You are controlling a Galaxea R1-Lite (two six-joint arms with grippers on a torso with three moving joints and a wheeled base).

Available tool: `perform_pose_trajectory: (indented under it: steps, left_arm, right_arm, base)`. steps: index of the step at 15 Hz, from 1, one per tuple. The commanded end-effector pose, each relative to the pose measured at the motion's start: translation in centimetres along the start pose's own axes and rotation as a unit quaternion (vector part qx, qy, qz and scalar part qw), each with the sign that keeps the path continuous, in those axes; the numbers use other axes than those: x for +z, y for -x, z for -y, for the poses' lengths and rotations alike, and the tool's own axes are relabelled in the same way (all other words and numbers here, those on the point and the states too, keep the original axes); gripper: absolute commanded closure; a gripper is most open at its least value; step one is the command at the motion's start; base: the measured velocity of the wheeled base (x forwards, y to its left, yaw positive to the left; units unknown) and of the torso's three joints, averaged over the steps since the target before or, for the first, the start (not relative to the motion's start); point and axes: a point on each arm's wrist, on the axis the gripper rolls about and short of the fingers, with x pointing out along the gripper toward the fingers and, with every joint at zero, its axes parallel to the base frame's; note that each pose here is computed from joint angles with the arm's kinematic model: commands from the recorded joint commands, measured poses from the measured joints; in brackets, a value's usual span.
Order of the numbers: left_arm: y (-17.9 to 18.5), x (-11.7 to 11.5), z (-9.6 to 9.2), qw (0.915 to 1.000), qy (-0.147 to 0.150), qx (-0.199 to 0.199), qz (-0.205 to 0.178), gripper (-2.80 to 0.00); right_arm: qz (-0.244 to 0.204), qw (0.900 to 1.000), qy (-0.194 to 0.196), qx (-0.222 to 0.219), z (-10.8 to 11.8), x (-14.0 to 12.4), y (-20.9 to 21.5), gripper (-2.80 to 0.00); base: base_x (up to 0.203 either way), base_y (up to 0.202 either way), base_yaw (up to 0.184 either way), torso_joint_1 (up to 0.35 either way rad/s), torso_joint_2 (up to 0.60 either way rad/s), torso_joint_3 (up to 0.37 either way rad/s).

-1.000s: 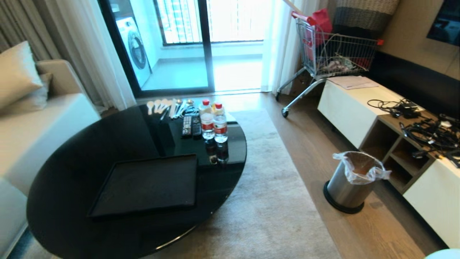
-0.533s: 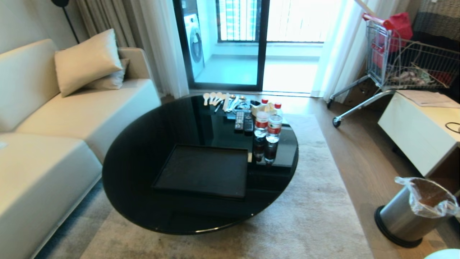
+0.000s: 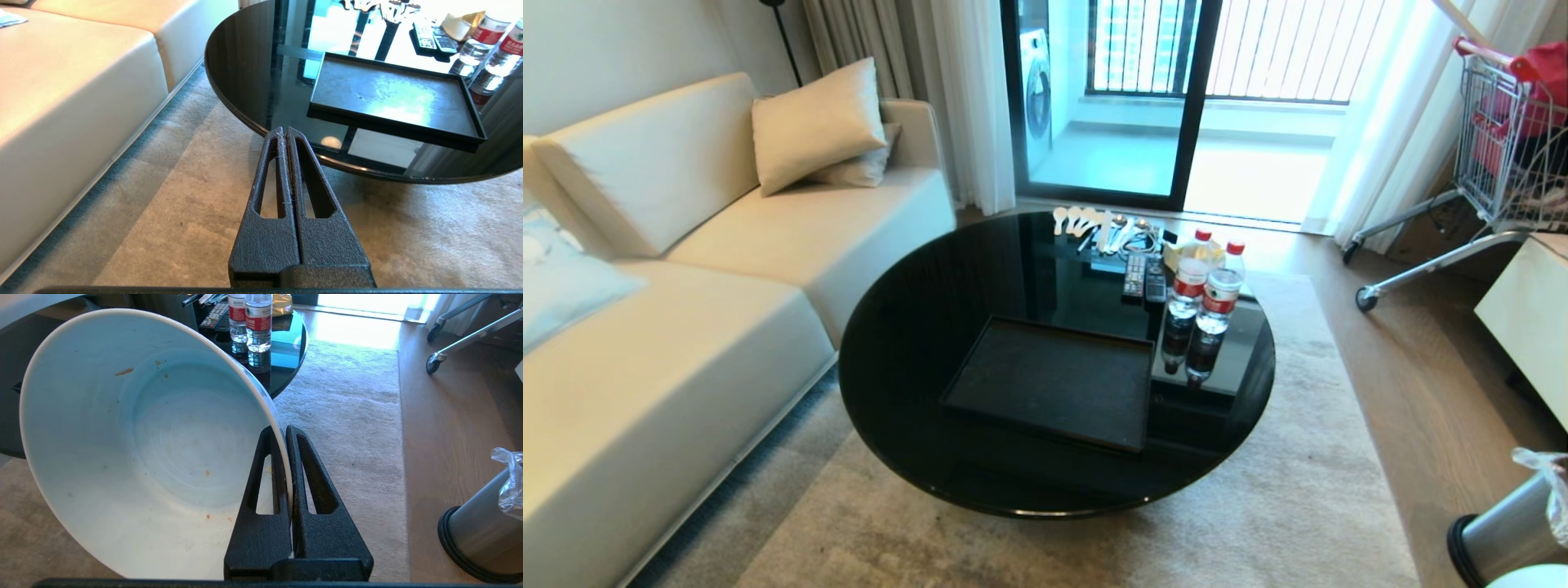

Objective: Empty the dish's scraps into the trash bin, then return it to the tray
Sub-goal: Put the bowl back to the table

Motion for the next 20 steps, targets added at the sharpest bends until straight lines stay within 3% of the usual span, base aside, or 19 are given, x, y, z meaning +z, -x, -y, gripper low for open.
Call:
perform_pose_trajectory:
  steps: [1, 5, 15, 20]
  left_arm:
    - [0.0, 0.0, 0.0, 1.0, 0.0, 0.0, 0.0, 0.0]
    - [0.0, 0.0, 0.0, 1.0, 0.001, 0.0, 0.0, 0.0]
    - [0.0, 0.0, 0.0, 1.0, 0.001, 0.0, 0.0, 0.0]
    - [0.0, 0.0, 0.0, 1.0, 0.001, 0.0, 0.0, 0.0]
  right_arm:
    - [0.0, 1.0, 0.0, 0.0, 0.0, 0.01, -0.01, 0.0]
    - [0.0, 1.0, 0.0, 0.0, 0.0, 0.01, -0.01, 0.0]
    - [0.0, 1.0, 0.0, 0.0, 0.0, 0.01, -0.01, 0.0]
    - [0.0, 1.0, 0.0, 0.0, 0.0, 0.02, -0.01, 0.0]
  base:
    - [0.0, 0.0, 0.0, 0.0, 0.0, 0.0]
    - [0.018, 0.0, -0.001, -0.001, 0.0, 0.002]
    - [0.179, 0.0, 0.0, 0.004, 0.0, 0.002]
    - [0.01, 0.0, -0.001, 0.003, 0.0, 0.0]
